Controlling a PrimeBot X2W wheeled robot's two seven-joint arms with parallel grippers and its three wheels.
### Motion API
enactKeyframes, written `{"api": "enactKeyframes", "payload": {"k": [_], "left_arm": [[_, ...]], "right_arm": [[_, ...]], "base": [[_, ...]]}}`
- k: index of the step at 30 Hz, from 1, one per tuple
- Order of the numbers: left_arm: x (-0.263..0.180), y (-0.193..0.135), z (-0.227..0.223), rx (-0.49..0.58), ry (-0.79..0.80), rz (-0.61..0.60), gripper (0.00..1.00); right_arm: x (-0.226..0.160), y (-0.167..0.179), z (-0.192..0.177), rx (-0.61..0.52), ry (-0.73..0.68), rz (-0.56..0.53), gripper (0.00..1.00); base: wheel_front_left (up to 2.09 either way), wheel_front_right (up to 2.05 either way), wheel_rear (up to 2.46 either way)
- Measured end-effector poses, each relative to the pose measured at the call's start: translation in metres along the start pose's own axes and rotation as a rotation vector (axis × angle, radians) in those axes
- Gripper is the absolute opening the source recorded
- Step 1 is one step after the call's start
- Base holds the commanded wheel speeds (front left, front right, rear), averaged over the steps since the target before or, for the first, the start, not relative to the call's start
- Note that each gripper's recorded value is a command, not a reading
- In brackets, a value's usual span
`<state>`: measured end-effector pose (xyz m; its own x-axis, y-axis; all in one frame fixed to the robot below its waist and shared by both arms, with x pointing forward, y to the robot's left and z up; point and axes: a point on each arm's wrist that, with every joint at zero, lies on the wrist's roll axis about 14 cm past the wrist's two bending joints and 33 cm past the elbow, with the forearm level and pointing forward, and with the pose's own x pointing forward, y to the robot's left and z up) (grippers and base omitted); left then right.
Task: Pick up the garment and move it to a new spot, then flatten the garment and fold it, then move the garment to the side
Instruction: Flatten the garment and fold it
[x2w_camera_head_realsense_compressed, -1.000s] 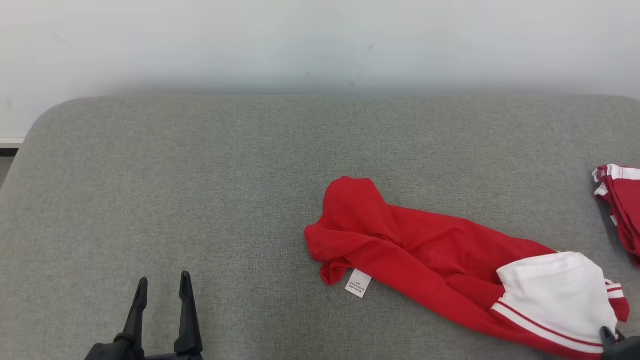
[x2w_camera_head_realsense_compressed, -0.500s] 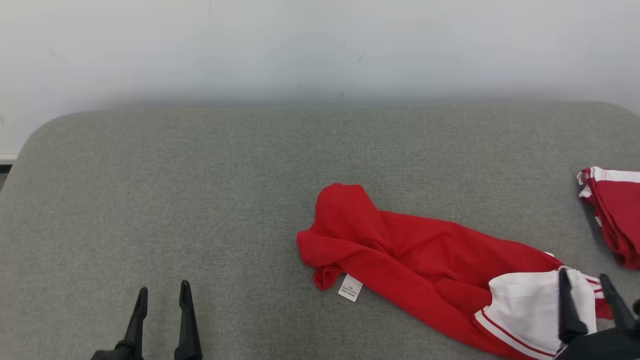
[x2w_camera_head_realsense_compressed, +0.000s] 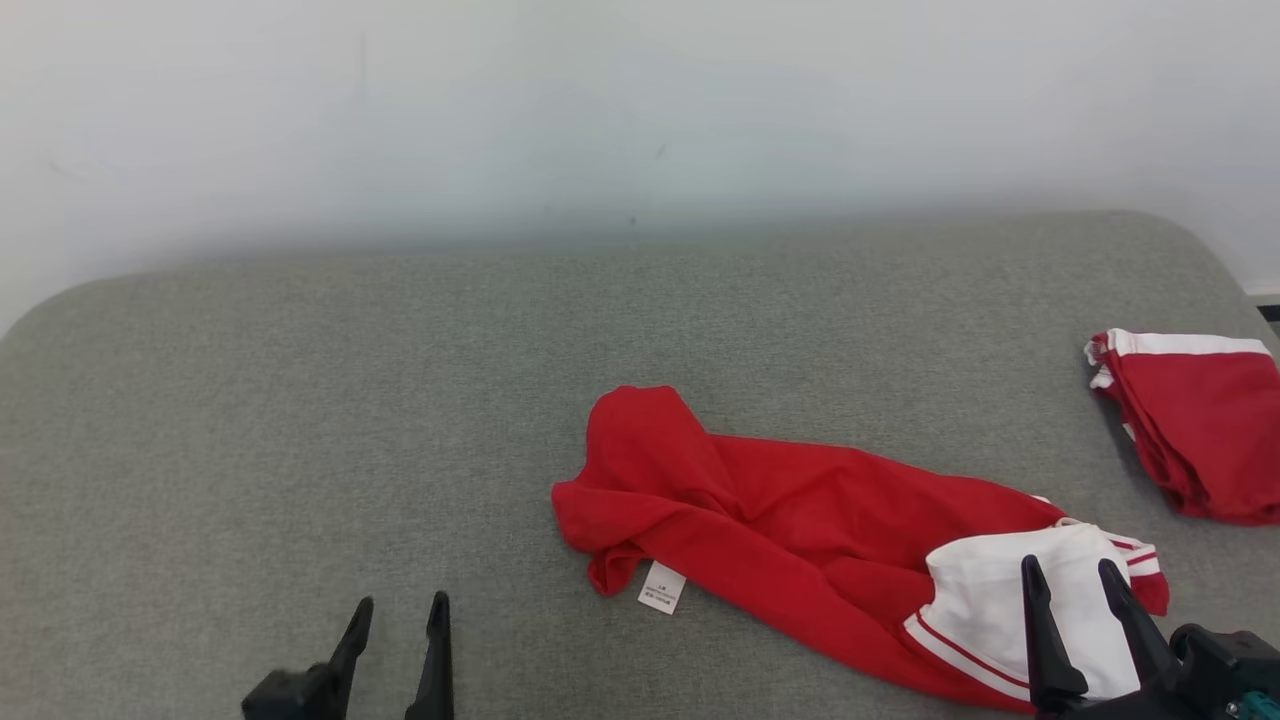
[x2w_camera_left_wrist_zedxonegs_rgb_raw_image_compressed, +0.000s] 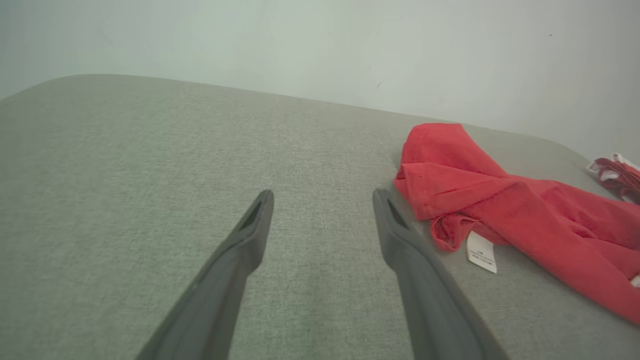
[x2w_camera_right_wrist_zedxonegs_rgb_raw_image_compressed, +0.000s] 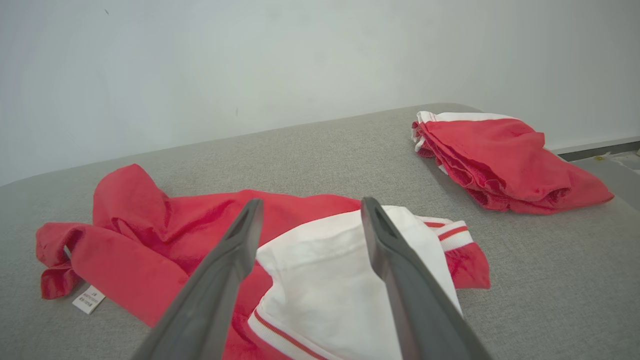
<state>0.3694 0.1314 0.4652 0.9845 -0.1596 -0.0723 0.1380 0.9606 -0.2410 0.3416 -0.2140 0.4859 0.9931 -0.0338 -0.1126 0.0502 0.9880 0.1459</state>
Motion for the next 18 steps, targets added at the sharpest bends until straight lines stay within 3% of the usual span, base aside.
{"api": "enactKeyframes", "payload": {"k": [12,18], "left_arm": [[0.057,-0.054,-0.028,-0.122,0.299,-0.184,1.0],[0.073,-0.065,-0.038,-0.128,0.36,-0.224,1.0]], "right_arm": [[-0.005,-0.012,0.001,0.01,-0.005,-0.044,1.0],[-0.004,-0.021,-0.002,0.015,0.002,-0.072,1.0]], "base": [[0.0,0.0,0.0],[0.0,0.0,0.0]]}}
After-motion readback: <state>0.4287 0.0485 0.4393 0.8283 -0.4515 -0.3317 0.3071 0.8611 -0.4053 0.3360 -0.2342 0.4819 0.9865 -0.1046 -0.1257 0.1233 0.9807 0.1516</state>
